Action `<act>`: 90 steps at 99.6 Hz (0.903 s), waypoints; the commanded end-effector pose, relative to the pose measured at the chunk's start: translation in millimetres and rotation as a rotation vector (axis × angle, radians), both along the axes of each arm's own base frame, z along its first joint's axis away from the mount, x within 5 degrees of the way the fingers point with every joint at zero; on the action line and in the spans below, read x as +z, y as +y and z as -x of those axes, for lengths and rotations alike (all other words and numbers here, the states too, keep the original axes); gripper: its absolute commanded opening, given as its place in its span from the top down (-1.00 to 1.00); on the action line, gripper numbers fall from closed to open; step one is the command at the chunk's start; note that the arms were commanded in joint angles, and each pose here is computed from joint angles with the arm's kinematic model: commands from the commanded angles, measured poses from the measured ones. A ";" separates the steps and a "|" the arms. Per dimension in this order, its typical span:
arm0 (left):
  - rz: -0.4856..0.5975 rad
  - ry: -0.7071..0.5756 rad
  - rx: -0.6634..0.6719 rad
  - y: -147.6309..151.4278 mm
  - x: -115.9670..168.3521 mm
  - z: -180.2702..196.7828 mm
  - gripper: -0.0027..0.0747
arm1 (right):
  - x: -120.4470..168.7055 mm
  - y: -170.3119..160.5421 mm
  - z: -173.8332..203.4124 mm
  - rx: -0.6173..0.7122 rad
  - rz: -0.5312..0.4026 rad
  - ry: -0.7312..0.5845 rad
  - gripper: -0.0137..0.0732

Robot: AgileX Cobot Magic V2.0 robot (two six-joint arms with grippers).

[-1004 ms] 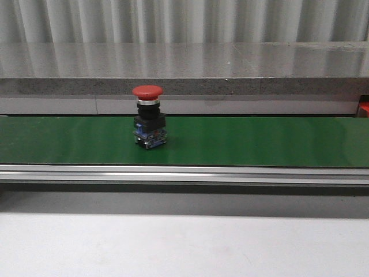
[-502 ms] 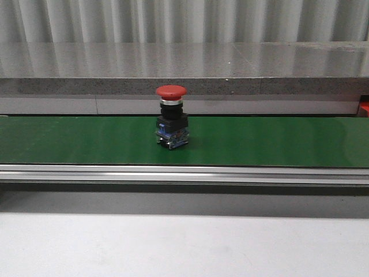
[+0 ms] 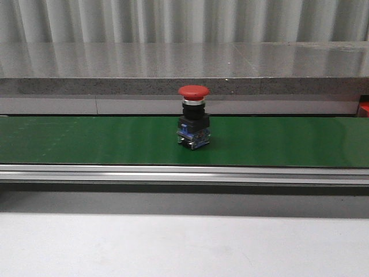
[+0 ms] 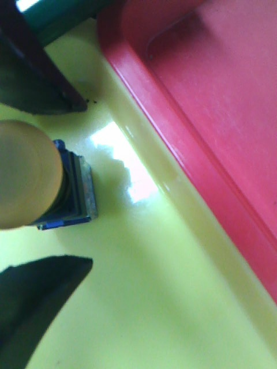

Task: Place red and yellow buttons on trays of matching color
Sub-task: 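Carry the yellow button into the yellow tray and release it, then grasp the red button on the belt with the right gripper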

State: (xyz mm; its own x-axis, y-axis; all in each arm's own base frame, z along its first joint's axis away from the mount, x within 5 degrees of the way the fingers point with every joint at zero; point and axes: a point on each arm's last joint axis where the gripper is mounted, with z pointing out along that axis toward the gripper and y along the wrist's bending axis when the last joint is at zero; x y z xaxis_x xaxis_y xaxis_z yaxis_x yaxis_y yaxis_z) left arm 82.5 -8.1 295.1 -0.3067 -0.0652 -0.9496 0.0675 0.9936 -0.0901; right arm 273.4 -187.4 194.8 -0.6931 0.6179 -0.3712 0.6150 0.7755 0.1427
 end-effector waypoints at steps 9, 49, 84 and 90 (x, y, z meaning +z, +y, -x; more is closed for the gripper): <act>0.020 -0.098 -0.003 -0.7 15.8 -1.5 0.98 | 53.1 -1.0 1.0 -0.005 0.074 -0.118 -0.65; 0.020 -0.098 -0.003 -0.7 15.8 -1.5 0.98 | 154.5 128.3 13.6 0.582 0.186 -0.264 -0.65; 0.020 -0.098 -0.003 -0.7 15.8 -1.5 0.98 | 138.0 244.1 1.9 1.071 0.104 -0.242 -0.65; 0.020 -0.098 -0.003 -0.7 15.8 -1.5 0.98 | 132.0 257.7 -2.0 1.113 0.098 -0.240 -0.65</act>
